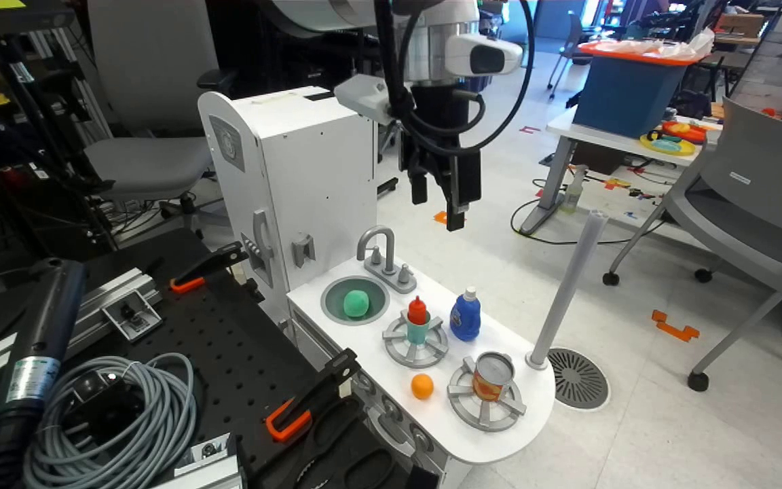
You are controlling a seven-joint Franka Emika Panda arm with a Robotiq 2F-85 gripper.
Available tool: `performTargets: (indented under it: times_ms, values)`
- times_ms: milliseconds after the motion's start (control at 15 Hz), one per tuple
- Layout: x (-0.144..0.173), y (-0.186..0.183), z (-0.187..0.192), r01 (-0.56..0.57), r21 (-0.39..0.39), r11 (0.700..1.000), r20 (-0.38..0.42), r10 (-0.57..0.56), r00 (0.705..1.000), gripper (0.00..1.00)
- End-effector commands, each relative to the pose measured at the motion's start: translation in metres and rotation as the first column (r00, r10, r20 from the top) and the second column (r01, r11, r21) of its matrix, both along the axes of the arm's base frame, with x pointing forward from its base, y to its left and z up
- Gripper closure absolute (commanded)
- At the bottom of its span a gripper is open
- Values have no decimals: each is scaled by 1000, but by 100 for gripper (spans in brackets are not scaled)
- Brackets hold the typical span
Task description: Push the blue bottle to the left
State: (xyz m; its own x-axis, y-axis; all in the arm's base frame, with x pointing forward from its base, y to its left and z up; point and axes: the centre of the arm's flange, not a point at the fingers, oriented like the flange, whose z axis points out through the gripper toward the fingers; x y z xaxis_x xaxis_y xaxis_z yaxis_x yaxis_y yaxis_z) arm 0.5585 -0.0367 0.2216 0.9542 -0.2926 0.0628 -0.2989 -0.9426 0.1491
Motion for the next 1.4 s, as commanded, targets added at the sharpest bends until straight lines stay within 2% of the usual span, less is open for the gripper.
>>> performTargets:
  times_ms: [0,333,533,1067,1333]
  values:
    - [47,-9,-43,60,25,998,27,-61,998,0]
    - [80,-27,-108,158,37,987,4,-158,987,0]
    - [103,-27,-134,182,28,983,24,-183,983,0]
    - [164,2,-167,177,31,984,67,-179,982,0]
    - [187,11,-185,187,34,982,35,-188,982,0]
